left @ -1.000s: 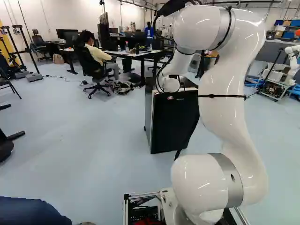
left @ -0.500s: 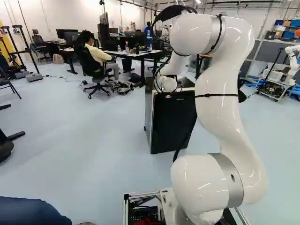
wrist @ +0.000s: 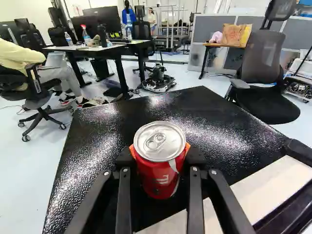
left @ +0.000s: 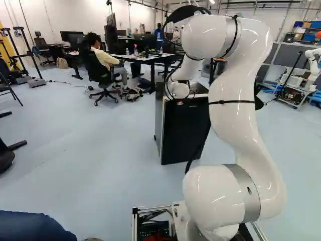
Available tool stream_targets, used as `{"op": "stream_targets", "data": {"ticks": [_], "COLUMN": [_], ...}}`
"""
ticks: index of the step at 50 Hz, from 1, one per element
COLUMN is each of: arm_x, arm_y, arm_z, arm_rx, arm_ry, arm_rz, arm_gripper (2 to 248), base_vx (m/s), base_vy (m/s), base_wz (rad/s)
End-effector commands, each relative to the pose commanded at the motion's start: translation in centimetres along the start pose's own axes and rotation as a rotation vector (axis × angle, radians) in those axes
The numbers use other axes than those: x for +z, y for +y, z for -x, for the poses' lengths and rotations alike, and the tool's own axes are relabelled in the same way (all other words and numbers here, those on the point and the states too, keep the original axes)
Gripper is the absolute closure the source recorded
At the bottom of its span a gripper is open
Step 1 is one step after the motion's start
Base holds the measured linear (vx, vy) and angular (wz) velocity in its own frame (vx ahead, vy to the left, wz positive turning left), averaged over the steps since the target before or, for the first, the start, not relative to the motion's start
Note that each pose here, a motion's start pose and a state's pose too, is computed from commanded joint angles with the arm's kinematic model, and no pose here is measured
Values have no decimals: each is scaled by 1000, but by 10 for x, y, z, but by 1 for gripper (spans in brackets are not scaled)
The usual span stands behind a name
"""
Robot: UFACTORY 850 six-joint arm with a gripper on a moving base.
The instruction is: Grab a drink from the fridge
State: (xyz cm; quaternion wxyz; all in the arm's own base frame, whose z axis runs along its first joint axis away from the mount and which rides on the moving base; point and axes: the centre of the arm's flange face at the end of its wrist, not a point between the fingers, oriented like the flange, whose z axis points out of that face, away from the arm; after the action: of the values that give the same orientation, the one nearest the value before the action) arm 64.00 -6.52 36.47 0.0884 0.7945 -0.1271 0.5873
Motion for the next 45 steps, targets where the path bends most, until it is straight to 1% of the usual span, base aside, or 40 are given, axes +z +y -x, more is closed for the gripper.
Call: {"op": "stream_targets", "data": {"ticks": [42, 45], "arm_x": [-17, -17], "arm_y": [0, 0], "arm_z": [-45, -45], "arm_rx": [16, 16], "arm_ry": [71, 71], "arm_rz": [-6, -6], "arm_gripper": [151, 151], "base_vx": [0, 0], "base_vy": [0, 0], "base_wz": [0, 0]}}
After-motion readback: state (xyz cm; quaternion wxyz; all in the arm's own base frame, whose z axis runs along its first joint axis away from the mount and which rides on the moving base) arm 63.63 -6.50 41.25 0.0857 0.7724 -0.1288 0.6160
